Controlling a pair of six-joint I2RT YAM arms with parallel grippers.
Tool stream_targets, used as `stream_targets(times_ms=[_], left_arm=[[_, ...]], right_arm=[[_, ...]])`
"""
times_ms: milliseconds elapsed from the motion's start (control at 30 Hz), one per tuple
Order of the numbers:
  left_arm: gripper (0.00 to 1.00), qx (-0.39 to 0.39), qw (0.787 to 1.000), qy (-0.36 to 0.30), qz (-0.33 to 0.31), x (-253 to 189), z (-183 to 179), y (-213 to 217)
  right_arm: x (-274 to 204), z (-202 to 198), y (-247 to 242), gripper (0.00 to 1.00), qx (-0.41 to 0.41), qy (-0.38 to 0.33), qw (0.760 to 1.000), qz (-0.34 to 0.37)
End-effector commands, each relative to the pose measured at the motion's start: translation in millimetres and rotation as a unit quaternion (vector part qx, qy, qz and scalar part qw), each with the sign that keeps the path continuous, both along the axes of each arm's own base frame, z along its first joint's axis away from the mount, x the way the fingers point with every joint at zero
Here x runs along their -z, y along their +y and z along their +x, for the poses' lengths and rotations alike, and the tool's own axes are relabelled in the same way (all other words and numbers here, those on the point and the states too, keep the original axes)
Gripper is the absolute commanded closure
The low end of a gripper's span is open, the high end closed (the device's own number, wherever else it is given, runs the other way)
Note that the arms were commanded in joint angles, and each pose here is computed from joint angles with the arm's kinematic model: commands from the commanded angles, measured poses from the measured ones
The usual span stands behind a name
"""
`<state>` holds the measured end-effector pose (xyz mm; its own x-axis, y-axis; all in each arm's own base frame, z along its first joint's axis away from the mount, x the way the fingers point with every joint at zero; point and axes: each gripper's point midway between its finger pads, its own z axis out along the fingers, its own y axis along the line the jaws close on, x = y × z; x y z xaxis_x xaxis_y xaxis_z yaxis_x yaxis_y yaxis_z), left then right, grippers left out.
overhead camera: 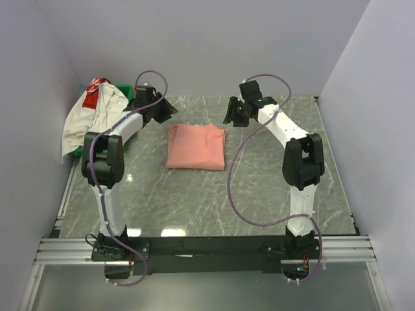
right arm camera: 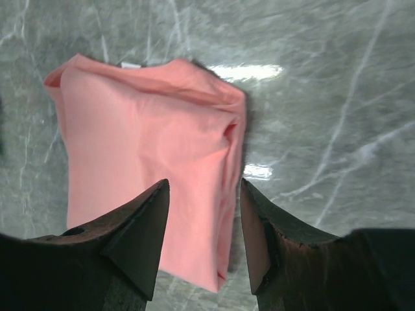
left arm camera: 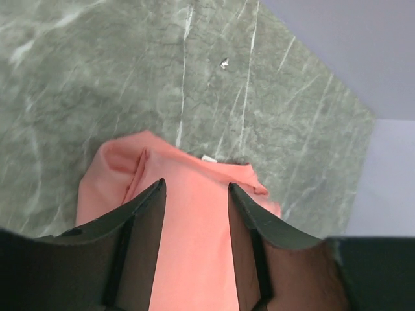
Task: Fold and stack the t-shirts
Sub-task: Fold the tshirt
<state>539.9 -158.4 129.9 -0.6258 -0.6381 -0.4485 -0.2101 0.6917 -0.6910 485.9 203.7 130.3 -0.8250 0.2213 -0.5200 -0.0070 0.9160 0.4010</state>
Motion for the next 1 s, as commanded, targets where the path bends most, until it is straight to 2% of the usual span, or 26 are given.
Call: stream_targets(times_ms=[0, 267, 567, 767, 967], left_arm=[[0.52, 0.046, 0.998, 0.019, 0.027, 19.5, 5.9, -17.8], [0.44, 0.058, 0.995, 0.042, 0.073, 59.2, 7.4, -20.7], [0.42, 0.088, 0.994, 0.032, 0.061, 65.1, 12.0, -32.7], [0.53, 0.103, 0.993, 0.024, 0.047, 62.4, 15.7, -40.9], [0.72, 0.11, 0.993, 0.01, 0.027, 54.9, 18.0, -47.8]], right_arm=[[-3.8, 4.0, 14.9, 0.46, -0.011, -0.019, 1.0, 0.003], [31.7, 23.1, 18.6, 0.45, -0.014, -0.001, 1.0, -0.022], [61.1, 26.5, 24.5, 0.45, -0.017, 0.021, 0.999, -0.021], [65.1, 34.9, 25.6, 0.49, -0.01, 0.021, 1.0, -0.021], [60.0, 42.9, 27.5, 0.73, -0.004, 0.011, 1.0, -0.017]])
